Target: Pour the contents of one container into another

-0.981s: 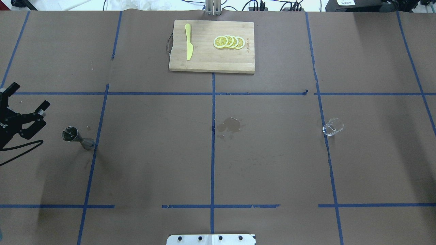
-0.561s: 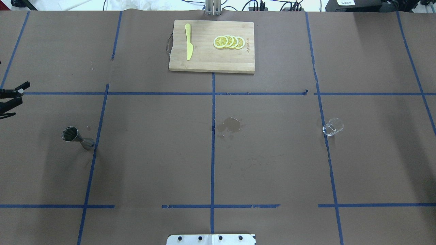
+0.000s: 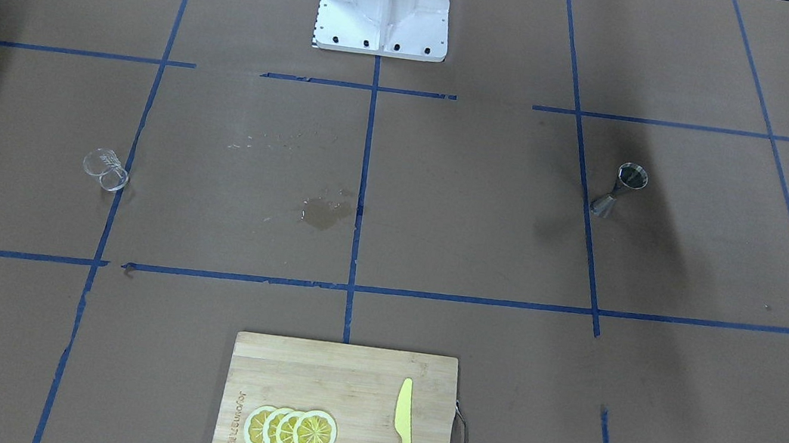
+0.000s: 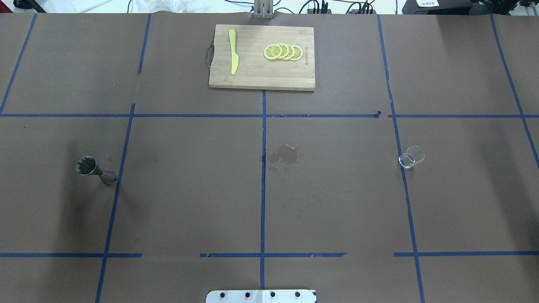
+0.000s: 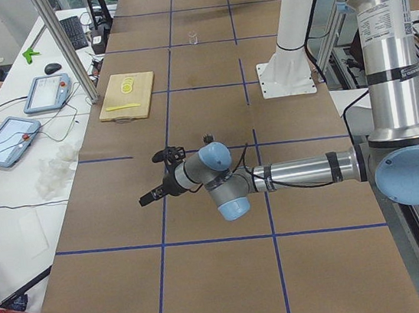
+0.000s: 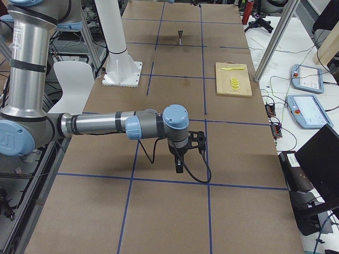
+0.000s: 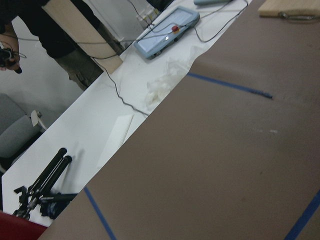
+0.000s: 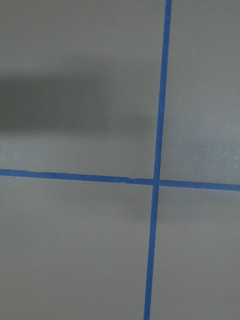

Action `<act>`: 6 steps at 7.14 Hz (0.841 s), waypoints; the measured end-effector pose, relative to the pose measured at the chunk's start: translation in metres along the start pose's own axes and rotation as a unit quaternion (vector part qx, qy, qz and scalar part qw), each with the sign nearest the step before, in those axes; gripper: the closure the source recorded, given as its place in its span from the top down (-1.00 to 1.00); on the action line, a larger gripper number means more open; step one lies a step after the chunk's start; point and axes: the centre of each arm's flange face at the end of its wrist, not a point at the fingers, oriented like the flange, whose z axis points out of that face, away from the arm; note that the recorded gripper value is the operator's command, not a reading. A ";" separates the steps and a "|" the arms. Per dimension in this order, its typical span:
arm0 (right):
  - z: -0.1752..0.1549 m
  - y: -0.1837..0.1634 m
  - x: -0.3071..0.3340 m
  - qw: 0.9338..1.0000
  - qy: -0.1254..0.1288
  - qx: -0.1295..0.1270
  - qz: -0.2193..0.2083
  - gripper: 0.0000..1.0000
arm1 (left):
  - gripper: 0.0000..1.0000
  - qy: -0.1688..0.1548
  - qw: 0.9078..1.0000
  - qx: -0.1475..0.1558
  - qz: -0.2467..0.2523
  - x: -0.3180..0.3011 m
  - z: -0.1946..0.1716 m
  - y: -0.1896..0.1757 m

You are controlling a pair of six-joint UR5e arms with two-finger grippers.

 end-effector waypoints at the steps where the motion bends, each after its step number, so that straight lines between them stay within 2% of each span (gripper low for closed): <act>1: 0.001 0.000 0.001 1.000 0.000 -0.001 0.001 1.00 | 1.00 0.009 0.998 -0.055 -0.002 -0.039 -0.001 -0.005; 2: 0.002 0.001 0.003 1.000 0.003 -0.003 0.002 1.00 | 1.00 0.019 0.995 -0.097 -0.026 -0.075 -0.013 -0.008; 3: 0.004 0.001 0.005 1.000 0.008 -0.004 0.003 1.00 | 1.00 0.026 0.990 -0.130 -0.055 -0.096 -0.025 0.005; 4: 0.005 0.001 0.007 1.000 0.011 -0.005 0.004 1.00 | 1.00 0.034 0.981 -0.170 -0.092 -0.109 -0.033 0.032; 5: 0.006 0.001 0.008 1.000 0.013 -0.005 0.003 1.00 | 1.00 0.054 0.969 -0.200 -0.133 -0.114 -0.037 0.057; 6: 0.006 0.001 0.009 1.000 0.018 -0.005 0.003 1.00 | 1.00 0.091 0.955 -0.222 -0.176 -0.109 -0.036 0.079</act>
